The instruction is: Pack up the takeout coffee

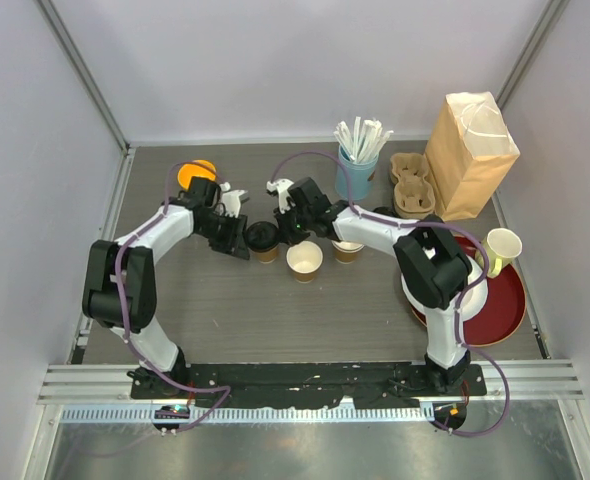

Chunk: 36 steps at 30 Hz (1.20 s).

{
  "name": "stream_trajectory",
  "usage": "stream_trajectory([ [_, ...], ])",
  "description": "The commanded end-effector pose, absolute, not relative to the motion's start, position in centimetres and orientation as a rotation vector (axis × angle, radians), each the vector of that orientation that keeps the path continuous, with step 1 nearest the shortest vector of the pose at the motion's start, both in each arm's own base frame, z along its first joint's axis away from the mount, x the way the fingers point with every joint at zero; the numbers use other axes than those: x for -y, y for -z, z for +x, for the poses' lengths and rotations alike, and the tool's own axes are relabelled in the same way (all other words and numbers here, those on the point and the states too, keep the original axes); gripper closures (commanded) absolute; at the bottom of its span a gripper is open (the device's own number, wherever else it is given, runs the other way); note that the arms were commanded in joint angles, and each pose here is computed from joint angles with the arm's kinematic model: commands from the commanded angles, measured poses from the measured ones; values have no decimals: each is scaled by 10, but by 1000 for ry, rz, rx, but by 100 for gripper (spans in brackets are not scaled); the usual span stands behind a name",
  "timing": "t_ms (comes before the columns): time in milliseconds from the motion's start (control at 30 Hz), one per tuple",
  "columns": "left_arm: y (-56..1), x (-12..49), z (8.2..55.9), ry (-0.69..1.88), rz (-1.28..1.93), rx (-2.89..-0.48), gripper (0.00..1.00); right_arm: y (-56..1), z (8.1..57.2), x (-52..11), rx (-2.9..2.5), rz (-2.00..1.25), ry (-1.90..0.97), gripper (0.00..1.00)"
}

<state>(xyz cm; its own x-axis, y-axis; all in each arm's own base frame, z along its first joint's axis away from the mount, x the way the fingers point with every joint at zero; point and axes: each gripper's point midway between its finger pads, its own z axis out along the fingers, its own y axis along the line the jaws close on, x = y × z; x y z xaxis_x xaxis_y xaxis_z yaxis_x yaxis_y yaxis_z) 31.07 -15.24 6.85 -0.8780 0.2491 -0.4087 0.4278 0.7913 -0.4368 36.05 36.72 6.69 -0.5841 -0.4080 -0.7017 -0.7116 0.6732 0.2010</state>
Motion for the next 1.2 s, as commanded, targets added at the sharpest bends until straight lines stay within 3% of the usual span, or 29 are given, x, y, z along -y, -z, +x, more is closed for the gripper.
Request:
stream_trajectory([
  [0,-79,153,340,698,516,-2574,61,-102,347,-387,-2154,-876,-709,99],
  [433,-90,140,371,530,551,-2478,61,-99,334,-376,-2167,-921,-670,98],
  [533,-90,135,369,514,558,-2479,60,-112,338,-363,-2136,-956,-601,85],
  [567,-92,133,370,505,564,-2475,59,-118,340,-362,-2122,-968,-593,75],
  [633,-93,127,369,492,562,-2473,58,-127,337,-355,-2094,-1041,-573,66],
  [667,-96,124,370,485,566,-2467,57,-131,337,-355,-2074,-1075,-576,53],
  [867,-116,123,359,558,582,-2451,48,-154,331,-354,-1910,-1310,-584,22],
  [967,-121,124,353,589,593,-2448,42,-178,334,-367,-1777,-1372,-640,15],
  [1167,-130,126,352,673,539,-2449,35,-196,360,-397,-1646,-1421,-650,12],
])
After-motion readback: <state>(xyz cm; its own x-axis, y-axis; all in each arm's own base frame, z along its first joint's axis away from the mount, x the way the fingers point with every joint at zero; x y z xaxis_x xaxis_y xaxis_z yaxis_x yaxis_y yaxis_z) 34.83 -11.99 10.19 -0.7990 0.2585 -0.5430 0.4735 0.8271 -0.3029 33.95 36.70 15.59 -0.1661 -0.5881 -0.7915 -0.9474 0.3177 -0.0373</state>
